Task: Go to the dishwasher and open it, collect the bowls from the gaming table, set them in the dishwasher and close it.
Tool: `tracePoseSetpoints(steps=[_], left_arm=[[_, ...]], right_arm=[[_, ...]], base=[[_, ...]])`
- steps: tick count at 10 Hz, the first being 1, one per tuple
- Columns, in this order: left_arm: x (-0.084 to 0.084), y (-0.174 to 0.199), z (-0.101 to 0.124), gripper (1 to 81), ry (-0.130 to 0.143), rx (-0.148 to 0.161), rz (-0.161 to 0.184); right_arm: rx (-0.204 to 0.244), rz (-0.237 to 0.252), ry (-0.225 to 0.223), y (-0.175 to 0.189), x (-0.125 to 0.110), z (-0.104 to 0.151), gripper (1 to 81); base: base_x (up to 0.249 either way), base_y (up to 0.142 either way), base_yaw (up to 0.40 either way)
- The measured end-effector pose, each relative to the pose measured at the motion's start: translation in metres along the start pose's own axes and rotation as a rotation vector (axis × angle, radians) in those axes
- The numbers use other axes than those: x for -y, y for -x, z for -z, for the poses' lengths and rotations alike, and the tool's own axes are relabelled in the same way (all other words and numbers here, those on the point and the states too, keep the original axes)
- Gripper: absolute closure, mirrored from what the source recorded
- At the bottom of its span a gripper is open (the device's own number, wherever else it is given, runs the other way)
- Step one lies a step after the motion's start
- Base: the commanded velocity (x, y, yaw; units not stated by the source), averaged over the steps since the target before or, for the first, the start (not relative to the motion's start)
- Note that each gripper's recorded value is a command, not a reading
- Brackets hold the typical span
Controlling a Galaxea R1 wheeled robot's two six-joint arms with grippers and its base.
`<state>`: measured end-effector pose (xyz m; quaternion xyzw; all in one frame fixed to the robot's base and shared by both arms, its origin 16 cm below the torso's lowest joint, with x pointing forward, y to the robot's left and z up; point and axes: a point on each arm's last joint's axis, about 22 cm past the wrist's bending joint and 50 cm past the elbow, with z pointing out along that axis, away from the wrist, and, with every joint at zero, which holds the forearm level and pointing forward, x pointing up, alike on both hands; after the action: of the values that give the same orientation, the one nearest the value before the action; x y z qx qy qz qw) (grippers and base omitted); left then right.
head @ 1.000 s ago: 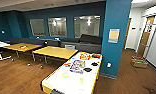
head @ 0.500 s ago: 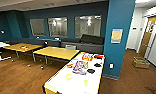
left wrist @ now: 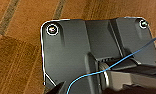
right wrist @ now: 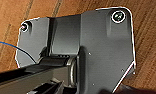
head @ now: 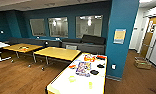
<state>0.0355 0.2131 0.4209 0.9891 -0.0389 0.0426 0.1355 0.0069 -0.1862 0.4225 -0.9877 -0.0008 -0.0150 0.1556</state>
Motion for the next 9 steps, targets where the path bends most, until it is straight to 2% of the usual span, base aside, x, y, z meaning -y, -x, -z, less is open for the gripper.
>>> tracePoseSetpoints(steps=[9], left_arm=[[-0.0003,0.0,-0.0001,1.0,0.0,0.0,0.0]], right_arm=[[0.001,0.0,0.003,0.0006,-0.002,0.0004,1.0]], base=[[0.087,0.122,0.0]])
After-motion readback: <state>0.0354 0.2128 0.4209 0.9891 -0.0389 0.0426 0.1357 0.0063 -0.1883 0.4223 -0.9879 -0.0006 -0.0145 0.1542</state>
